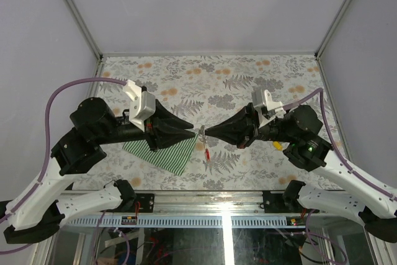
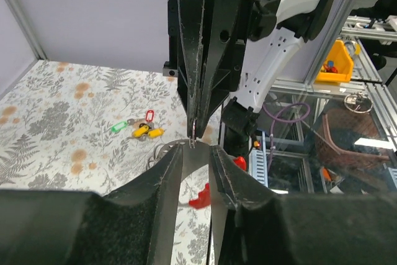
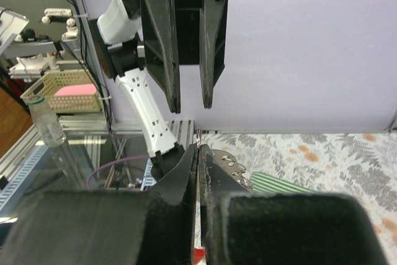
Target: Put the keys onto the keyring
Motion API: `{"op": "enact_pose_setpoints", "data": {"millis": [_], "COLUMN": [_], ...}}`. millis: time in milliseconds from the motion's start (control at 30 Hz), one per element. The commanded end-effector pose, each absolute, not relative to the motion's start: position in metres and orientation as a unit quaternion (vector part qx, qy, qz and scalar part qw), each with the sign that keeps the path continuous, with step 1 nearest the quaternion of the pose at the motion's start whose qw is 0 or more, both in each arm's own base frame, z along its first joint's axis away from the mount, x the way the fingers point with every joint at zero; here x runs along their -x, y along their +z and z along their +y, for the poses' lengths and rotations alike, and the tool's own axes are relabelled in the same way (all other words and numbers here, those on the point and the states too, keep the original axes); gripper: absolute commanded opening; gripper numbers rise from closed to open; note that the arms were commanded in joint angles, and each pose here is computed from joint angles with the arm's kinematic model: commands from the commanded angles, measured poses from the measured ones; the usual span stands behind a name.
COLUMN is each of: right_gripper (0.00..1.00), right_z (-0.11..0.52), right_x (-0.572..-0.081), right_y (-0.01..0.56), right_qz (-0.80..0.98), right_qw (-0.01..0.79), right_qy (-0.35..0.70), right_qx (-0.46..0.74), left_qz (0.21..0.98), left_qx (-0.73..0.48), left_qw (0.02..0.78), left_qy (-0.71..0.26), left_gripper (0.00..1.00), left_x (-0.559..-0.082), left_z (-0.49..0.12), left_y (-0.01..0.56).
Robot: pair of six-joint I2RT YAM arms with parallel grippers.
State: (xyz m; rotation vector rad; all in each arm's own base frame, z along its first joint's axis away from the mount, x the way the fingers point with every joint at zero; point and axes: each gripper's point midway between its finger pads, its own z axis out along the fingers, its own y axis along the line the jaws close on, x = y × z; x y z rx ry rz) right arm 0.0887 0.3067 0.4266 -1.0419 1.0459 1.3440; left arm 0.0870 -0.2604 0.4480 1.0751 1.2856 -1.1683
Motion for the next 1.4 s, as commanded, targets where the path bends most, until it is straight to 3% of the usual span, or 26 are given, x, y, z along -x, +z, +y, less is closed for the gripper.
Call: {"op": "enact_pose_setpoints", "data": {"millis": [0,600,967,1367], "right_gripper": [0.00,0.00,0.00,0.00], "right_z": [0.291,0.282,0.274,0.267], "right_x": [-0.083,-0.065,-0.049,-0.040], "right_y": [0.484,0.503,0.506,0.502], "right_qz": [0.350,0.283,0.240,0.202], "right_qw": [0.619,0.642,0.647,0.637], "right_qy": [0.581,0.568,0.495,0.433], "right_qx": [0.396,0.431,0.528,0.606], "left_qz": [0.480,0.452,0.415,0.424], "left_qx": [-0.423,-0.430,-0.459,-0.466], "left_qw": [0.556,0.551,0.538,0.527], "left_qy": [-0.531,-0.554,-0.573,-0.570], "left_gripper": [0.25,0.30,0.30,0.30], "left_x": [-0.080,-0.071,-0.055,-0.056], "left_z": [-0.264,-0.267,-0.267,-0.270], "left_y": [0.483,0.489,0.494,0.489]}}
